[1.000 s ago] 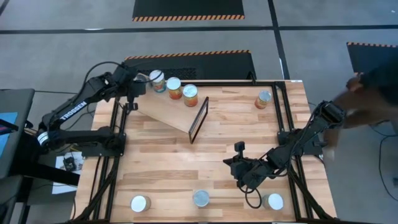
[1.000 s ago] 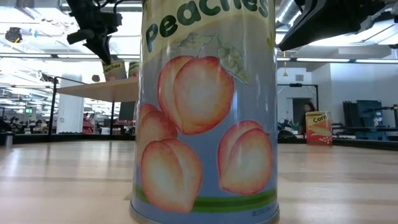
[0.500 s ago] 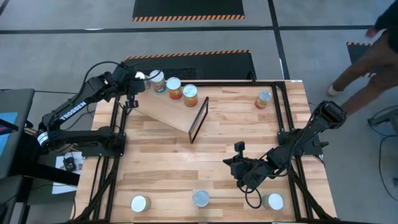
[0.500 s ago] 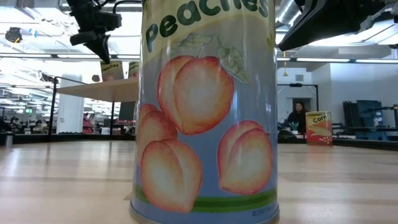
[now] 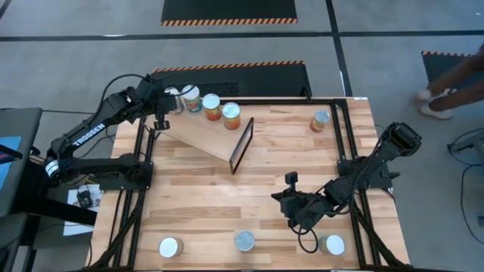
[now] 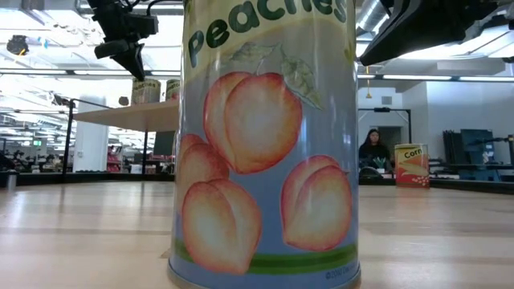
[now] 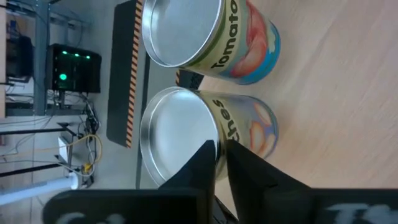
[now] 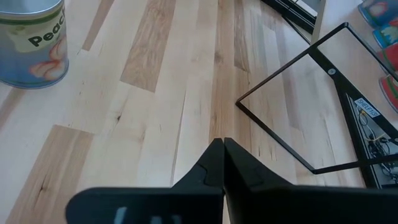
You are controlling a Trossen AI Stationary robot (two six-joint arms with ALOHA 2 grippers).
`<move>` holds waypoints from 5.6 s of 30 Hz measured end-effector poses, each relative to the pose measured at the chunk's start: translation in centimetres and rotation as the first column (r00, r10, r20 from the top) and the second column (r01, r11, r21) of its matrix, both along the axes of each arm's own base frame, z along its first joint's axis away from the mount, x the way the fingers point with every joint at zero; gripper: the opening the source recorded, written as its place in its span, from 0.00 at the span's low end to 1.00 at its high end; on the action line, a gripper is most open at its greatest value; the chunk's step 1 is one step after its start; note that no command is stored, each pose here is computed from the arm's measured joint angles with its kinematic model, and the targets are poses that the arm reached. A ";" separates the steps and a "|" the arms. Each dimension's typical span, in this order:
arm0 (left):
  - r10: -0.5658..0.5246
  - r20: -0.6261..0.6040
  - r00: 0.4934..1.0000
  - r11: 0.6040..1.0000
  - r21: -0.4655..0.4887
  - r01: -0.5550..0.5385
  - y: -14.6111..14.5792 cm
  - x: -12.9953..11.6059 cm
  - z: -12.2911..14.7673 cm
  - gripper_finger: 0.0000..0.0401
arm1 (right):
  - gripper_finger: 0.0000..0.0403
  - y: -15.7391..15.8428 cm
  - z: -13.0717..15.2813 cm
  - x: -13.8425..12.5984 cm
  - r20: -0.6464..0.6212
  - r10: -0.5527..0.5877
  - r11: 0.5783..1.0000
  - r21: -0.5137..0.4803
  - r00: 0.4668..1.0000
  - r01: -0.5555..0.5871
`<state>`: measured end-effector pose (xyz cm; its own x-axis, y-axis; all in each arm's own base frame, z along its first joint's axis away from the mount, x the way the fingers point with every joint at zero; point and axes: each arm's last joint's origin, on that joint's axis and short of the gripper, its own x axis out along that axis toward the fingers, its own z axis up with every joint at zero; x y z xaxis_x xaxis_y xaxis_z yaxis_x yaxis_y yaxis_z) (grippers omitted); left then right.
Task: Pick and place cans onto a shelf
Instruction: Put the top canned peaches on the shelf, then put the canned tomatoes on the shelf
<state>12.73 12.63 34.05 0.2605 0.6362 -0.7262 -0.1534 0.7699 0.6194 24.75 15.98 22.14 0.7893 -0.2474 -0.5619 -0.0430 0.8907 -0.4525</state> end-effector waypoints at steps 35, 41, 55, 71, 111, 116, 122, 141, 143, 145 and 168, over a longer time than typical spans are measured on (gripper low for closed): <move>0.146 0.066 0.987 0.953 -0.276 -0.123 -0.7 -0.2 -4.6 0.00 | 0.05 0.1 0.0 -0.1 -0.004 0.001 1.000 0.003 1.000 -0.001; 0.222 0.131 0.966 0.959 -0.208 -0.192 0.9 -0.5 -4.8 0.00 | 0.04 0.0 -0.1 -0.1 -0.010 0.001 1.000 -0.001 1.000 -0.001; 0.276 0.188 0.943 0.956 -0.159 -0.248 2.0 -0.9 -4.4 0.00 | 0.04 0.0 -0.1 -0.1 -0.009 -0.001 1.000 0.003 1.000 0.001; 0.284 0.240 0.928 0.958 -0.114 -0.263 2.7 -1.0 -3.9 0.00 | 0.04 0.0 -0.1 -0.1 -0.008 -0.001 1.000 0.002 1.000 0.001; -0.159 0.911 0.381 0.951 0.038 0.306 -7.8 -1.7 -8.1 0.00 | 0.02 -9.5 -4.8 -5.6 0.517 0.029 0.903 0.354 0.855 -0.244; -0.212 0.914 0.347 0.926 0.074 0.369 -8.6 -1.0 -10.3 0.00 | 0.02 -8.5 -4.4 -4.5 0.501 0.051 0.869 0.404 0.864 -0.286; -0.267 0.904 0.332 0.923 0.142 0.357 -9.0 -0.7 -10.6 0.00 | 0.04 -4.6 -4.2 -1.1 0.367 0.170 0.871 0.378 0.914 -0.314; -0.242 0.905 0.348 0.922 0.103 0.373 -9.2 -0.7 -10.9 0.00 | 0.39 3.8 -1.7 6.0 0.121 0.464 0.809 0.347 0.878 -0.475; -0.240 0.902 0.359 0.922 0.096 0.375 -9.2 -0.7 -11.1 0.00 | 0.40 4.0 -1.2 5.7 0.065 0.475 0.792 0.404 0.878 -0.458; -0.238 0.899 0.367 0.922 0.091 0.376 -9.2 -0.7 -11.1 0.00 | 0.41 4.2 -0.6 5.0 -0.027 0.443 0.800 0.462 0.896 -0.382; -0.206 0.908 0.366 0.926 0.059 0.374 -9.2 -0.7 -11.2 0.00 | 0.38 8.0 2.1 -10.5 -0.670 -0.240 0.576 0.485 0.703 0.658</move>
<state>12.05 3.43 22.83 0.9522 0.3043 -0.0275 -0.2960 0.9411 0.1633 14.30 24.03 24.25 0.2406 0.1076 -0.9646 0.4341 0.8770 0.2061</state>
